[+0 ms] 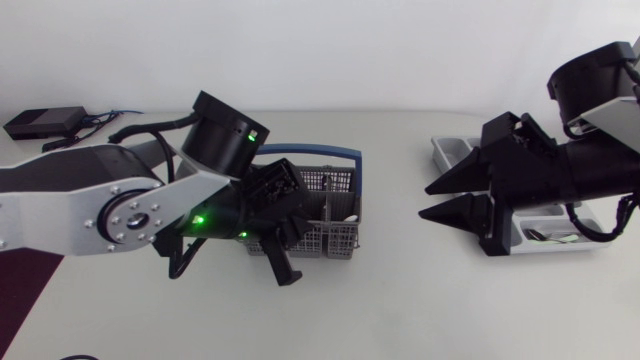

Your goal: Unload the cutlery basket into the drawer organizer.

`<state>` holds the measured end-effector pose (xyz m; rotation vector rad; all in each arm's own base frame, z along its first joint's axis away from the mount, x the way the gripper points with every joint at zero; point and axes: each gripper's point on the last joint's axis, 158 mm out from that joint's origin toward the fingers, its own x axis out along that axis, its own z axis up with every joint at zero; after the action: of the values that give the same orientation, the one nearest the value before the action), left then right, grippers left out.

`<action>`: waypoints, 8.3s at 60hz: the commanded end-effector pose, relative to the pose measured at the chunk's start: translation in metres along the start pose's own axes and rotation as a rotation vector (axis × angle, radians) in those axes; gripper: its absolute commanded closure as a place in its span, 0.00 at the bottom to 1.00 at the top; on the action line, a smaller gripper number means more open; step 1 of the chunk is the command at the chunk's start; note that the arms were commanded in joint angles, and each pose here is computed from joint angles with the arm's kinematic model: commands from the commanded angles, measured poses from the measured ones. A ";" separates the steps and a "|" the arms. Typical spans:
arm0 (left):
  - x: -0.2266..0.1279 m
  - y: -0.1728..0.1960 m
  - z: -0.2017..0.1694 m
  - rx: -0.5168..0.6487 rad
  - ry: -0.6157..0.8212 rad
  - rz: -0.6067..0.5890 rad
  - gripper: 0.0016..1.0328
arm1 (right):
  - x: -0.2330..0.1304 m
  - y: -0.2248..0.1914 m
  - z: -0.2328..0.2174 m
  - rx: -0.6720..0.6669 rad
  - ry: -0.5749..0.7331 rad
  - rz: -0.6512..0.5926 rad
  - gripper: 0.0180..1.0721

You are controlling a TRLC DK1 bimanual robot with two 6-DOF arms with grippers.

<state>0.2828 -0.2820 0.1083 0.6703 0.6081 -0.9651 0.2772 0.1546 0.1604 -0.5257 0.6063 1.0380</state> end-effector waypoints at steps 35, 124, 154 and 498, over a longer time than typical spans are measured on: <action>0.008 -0.017 -0.032 0.053 0.076 -0.054 0.78 | 0.083 0.003 0.014 -0.218 0.084 0.144 0.45; 0.006 -0.023 -0.034 0.055 0.067 -0.071 0.79 | 0.134 0.001 -0.007 -0.394 0.244 0.146 0.71; 0.006 -0.021 -0.038 0.055 0.072 -0.069 0.79 | 0.133 0.003 -0.010 -0.536 0.361 0.174 0.74; -0.037 0.017 -0.045 -0.056 0.005 0.060 0.79 | -0.112 -0.211 -0.272 0.688 0.599 -0.998 0.25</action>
<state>0.2742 -0.2361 0.1136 0.6514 0.5953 -0.9218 0.3683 -0.1927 0.0473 -0.4150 1.0731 -0.3116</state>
